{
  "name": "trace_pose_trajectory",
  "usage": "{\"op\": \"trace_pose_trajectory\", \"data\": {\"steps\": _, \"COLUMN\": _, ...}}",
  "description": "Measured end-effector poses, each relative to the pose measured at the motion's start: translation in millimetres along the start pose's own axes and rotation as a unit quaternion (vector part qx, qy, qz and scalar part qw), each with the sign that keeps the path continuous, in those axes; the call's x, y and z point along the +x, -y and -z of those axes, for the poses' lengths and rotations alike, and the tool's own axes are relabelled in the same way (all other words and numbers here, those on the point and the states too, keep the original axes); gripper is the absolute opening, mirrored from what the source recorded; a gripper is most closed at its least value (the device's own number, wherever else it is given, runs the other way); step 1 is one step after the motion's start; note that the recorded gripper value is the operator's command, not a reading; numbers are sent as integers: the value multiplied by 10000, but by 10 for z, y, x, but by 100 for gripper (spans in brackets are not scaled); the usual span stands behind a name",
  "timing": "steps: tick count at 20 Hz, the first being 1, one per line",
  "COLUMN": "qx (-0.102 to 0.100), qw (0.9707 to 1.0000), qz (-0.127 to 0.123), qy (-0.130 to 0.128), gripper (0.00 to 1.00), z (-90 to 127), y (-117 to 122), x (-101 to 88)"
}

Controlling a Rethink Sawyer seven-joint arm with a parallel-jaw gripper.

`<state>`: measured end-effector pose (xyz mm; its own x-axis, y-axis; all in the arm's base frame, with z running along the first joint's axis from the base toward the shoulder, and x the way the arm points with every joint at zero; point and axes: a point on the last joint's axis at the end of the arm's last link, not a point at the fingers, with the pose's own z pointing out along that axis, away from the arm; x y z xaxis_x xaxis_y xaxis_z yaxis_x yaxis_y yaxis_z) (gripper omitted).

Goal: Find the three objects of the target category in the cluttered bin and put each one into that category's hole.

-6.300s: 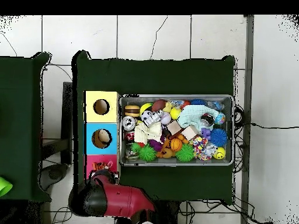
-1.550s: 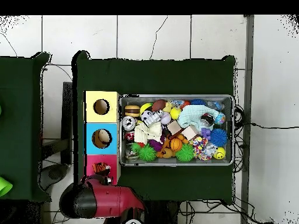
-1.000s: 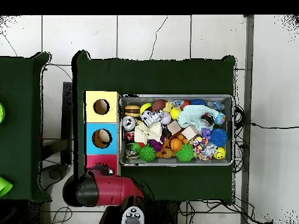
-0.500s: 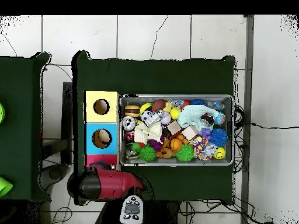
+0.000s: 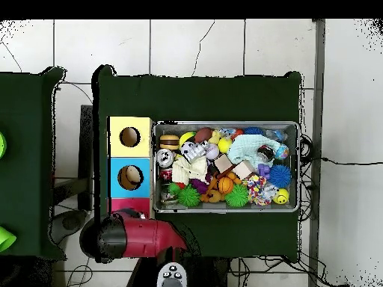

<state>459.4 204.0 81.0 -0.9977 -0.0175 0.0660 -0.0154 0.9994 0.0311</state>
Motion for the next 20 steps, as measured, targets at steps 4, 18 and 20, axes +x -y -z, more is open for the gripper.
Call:
{"op": "trace_pose_trajectory", "data": {"steps": 4, "qx": -127, "qw": 9993, "qz": -69, "qy": -349, "gripper": 0, "z": 413, "y": 39, "x": 7}}
{"op": "trace_pose_trajectory", "data": {"steps": 18, "qx": 30, "qw": 9986, "qz": -425, "qy": 306, "gripper": 100, "z": 1266, "y": 1171, "x": -344}}
{"op": "trace_pose_trajectory", "data": {"steps": 20, "qx": 47, "qw": 9979, "qz": -495, "qy": 426, "gripper": 100, "z": 1300, "y": 1376, "x": -404}}
